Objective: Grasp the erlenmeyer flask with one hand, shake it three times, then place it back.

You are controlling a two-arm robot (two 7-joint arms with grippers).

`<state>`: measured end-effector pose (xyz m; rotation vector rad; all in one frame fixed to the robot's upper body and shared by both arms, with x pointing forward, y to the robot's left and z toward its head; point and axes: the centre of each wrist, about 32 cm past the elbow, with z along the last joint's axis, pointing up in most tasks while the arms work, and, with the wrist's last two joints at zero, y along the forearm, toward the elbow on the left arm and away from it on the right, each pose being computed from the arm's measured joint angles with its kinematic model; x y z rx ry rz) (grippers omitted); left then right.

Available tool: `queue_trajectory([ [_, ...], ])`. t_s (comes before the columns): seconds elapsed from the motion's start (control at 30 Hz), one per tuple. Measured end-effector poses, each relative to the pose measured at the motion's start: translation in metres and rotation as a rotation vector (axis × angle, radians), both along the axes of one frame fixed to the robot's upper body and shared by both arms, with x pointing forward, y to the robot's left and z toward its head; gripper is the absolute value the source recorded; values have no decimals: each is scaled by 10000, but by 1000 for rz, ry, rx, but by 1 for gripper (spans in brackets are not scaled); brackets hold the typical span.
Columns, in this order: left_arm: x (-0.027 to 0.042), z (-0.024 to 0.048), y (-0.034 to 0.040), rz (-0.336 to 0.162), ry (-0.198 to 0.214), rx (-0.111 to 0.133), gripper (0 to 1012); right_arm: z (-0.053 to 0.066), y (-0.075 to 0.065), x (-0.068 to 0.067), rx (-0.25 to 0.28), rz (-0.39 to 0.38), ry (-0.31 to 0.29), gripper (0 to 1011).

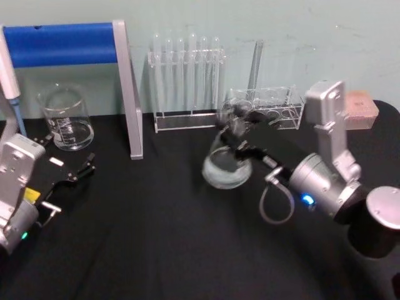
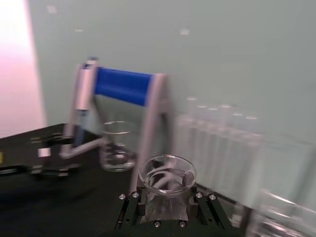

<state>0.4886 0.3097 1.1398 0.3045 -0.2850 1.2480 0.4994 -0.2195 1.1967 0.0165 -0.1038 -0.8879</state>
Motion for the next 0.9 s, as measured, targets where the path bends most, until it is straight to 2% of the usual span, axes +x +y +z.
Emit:
queue_trajectory([
  [0.27,0,0,0,0,0,0,1001,-19,286,-122,-10,174,13,450],
  [0.4,0,0,0,0,0,0,1001,-28,376,-179,-14,234,19,450],
  [0.67,0,0,0,0,0,0,1001,-39,502,-273,-15,328,28,450],
  [0.9,0,0,0,0,0,0,1001,-52,550,-312,-19,370,35,450],
])
